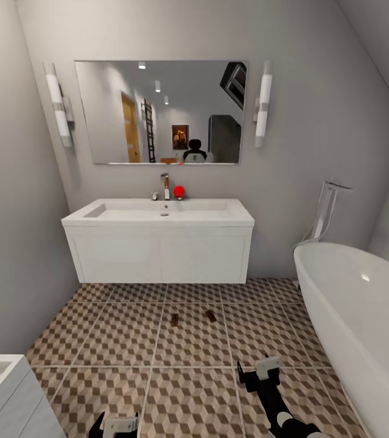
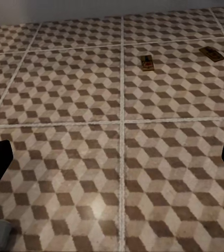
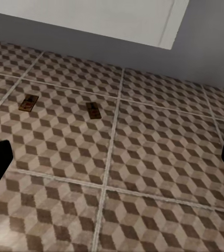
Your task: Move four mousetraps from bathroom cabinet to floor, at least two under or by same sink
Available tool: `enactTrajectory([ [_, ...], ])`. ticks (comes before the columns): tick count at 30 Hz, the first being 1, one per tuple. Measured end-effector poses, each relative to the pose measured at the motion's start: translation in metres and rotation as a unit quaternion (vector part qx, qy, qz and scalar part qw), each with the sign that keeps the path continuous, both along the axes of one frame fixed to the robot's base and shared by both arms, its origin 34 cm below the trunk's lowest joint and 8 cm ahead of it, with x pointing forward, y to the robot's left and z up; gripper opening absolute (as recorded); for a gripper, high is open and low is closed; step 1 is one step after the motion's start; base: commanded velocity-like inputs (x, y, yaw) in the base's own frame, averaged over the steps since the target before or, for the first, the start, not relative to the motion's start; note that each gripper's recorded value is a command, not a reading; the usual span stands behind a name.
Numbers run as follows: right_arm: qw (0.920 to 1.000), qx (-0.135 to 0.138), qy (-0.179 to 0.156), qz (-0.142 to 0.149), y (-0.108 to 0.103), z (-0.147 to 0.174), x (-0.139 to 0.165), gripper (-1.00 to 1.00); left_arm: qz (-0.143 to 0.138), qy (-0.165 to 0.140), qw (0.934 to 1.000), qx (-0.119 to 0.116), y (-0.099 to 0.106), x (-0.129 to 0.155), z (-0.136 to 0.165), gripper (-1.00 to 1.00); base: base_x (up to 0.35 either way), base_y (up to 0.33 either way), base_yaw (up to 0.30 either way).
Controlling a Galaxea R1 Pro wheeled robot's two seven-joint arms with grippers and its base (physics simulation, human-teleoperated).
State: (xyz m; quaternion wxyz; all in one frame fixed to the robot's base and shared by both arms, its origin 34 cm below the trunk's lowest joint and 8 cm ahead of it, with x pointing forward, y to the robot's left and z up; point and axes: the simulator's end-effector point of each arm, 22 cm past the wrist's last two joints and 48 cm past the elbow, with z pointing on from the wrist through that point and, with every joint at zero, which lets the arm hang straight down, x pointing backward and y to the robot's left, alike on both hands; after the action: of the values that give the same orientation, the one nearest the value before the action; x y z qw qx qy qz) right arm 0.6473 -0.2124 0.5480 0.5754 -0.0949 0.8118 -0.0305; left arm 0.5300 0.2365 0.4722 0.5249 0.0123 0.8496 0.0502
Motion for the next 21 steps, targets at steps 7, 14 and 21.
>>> enactTrajectory([
  [7, 1.0000, 0.000, 0.000, 0.000, 0.000, 0.014, 0.002, 1.00, 0.000, 0.000, 1.0000, 0.000, 0.000, 0.002, 0.014, 1.00, 0.000, 0.000, 0.000],
  [14, 1.0000, 0.000, 0.000, 0.000, 0.000, 0.028, 0.004, 1.00, 0.000, 0.000, 1.0000, 0.000, 0.000, 0.004, 0.028, 1.00, 0.000, 0.000, 0.000],
  [21, 1.0000, 0.000, 0.000, 0.000, 0.000, 0.041, 0.006, 1.00, 0.000, 0.000, 1.0000, 0.000, 0.000, 0.006, 0.041, 1.00, 0.000, 0.000, 0.000],
])
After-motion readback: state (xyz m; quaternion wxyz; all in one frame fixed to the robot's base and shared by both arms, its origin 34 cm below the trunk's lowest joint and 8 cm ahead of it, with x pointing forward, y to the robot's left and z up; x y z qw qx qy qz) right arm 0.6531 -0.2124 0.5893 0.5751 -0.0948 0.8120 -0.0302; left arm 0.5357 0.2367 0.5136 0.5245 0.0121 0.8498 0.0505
